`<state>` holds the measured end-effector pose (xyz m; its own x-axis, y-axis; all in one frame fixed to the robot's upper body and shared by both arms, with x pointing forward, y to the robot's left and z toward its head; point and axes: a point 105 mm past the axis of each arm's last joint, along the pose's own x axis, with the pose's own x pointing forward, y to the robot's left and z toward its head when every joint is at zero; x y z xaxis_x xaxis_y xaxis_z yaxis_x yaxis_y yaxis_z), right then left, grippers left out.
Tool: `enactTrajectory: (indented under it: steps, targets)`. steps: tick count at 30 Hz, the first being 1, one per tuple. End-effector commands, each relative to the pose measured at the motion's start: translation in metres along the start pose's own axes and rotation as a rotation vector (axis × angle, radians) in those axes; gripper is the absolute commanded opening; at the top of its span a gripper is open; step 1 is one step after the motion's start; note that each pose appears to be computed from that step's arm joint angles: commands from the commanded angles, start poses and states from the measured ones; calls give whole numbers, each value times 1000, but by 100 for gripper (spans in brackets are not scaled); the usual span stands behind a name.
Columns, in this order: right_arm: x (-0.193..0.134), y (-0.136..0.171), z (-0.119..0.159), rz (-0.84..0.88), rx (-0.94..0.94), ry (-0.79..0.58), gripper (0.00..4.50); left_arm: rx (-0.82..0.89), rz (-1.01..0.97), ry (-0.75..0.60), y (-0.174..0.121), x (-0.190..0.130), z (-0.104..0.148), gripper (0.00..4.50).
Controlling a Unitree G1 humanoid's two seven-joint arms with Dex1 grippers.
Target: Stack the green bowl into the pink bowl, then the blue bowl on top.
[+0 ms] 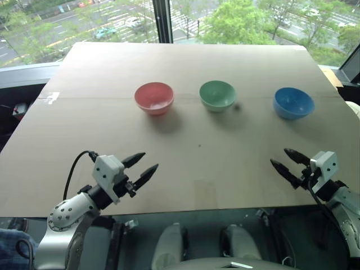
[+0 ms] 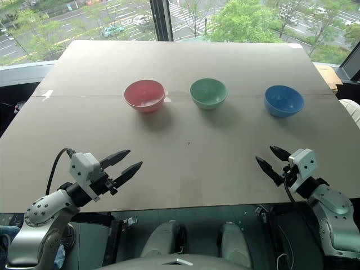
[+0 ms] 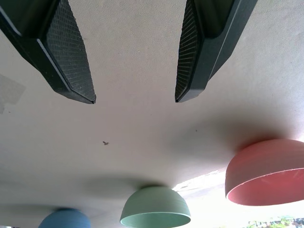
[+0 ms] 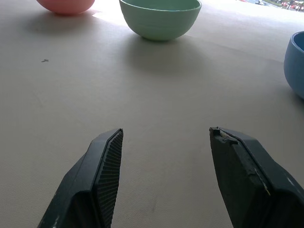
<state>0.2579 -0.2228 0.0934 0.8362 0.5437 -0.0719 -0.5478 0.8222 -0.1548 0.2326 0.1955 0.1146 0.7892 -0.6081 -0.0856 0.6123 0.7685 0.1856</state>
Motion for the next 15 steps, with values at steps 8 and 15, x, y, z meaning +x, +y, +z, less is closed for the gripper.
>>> enactTrajectory:
  steps: [8, 15]
  targets:
    - [-3, -3, 8, -4, -48, -25, 306, 44, -12, -37, -2, 6, 12, 283]
    - [0, -1, 7, 1, -41, -20, 306, 46, -21, -48, -1, 11, 15, 283]
